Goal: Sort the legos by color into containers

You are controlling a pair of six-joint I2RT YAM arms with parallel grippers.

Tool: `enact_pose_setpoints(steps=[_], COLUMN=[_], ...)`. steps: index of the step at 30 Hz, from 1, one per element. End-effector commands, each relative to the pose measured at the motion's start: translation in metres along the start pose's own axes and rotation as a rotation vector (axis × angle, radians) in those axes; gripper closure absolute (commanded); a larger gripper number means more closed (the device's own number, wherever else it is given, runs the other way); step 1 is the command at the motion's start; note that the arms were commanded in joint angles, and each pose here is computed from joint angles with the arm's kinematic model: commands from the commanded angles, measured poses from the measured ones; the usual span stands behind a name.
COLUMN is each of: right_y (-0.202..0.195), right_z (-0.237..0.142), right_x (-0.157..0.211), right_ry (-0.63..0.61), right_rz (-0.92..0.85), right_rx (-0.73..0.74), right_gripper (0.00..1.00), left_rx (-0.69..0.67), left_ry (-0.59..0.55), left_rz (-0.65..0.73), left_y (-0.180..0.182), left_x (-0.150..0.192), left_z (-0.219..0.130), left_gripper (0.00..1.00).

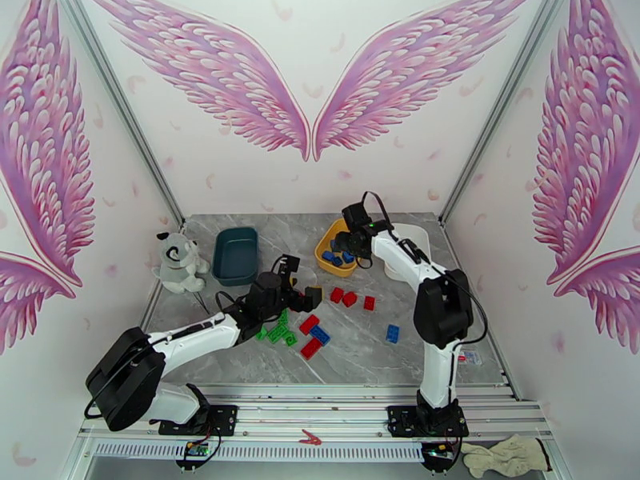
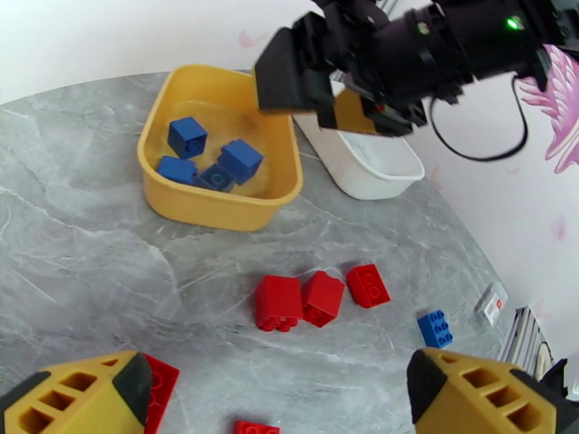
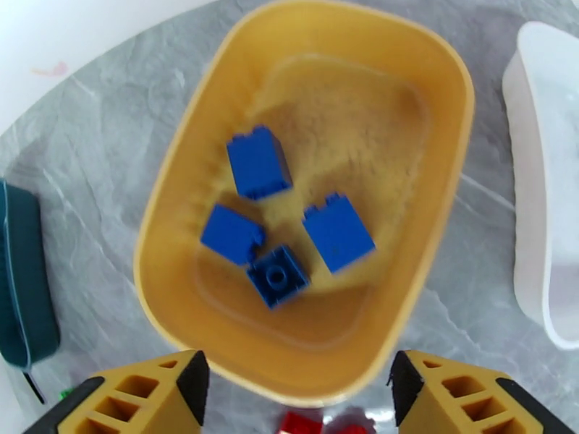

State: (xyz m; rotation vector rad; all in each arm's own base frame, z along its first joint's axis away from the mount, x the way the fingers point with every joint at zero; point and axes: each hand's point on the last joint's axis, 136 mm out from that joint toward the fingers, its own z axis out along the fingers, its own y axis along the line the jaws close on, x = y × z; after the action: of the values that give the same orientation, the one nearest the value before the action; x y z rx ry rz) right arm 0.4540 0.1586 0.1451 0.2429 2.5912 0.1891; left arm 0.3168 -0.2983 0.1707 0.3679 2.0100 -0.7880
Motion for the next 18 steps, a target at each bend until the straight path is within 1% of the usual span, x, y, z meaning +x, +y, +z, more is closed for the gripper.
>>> enact_pose_setpoints(steps=[1,4,8,13,18], right_y=[-0.012,-0.037,-0.072,-0.115,-0.135], right_z=[-0.033,-0.040,-0.050,-0.066,-0.072], right_x=[0.018,0.059,0.104,0.151,0.181], right_ry=[-0.034,0.006,0.037,0.062,0.095], right_rz=[0.034,0.054,0.080,0.102,0.133], right_rx=[-0.040,-0.013,0.048,0.144,0.177], right_gripper=[0.19,0.14,0.13,0.17,0.22], left_rx=[0.005,0.032,0.046,0.078,0.100], left_ry=[-0.012,-0.019,-0.025,-0.014,-0.004], left_rz=[0.000,-0.008,-0.002,0.009,0.026], left_y=[-0.006,-0.016,-0.027,-0.043,-0.054], left_x=[-0.005,-0.005,-0.001,0.005,0.009], left_z=[-0.005,-0.010,-0.013,-0.012,-0.010], left_gripper=[0.01,0.01,0.01,0.01,0.01])
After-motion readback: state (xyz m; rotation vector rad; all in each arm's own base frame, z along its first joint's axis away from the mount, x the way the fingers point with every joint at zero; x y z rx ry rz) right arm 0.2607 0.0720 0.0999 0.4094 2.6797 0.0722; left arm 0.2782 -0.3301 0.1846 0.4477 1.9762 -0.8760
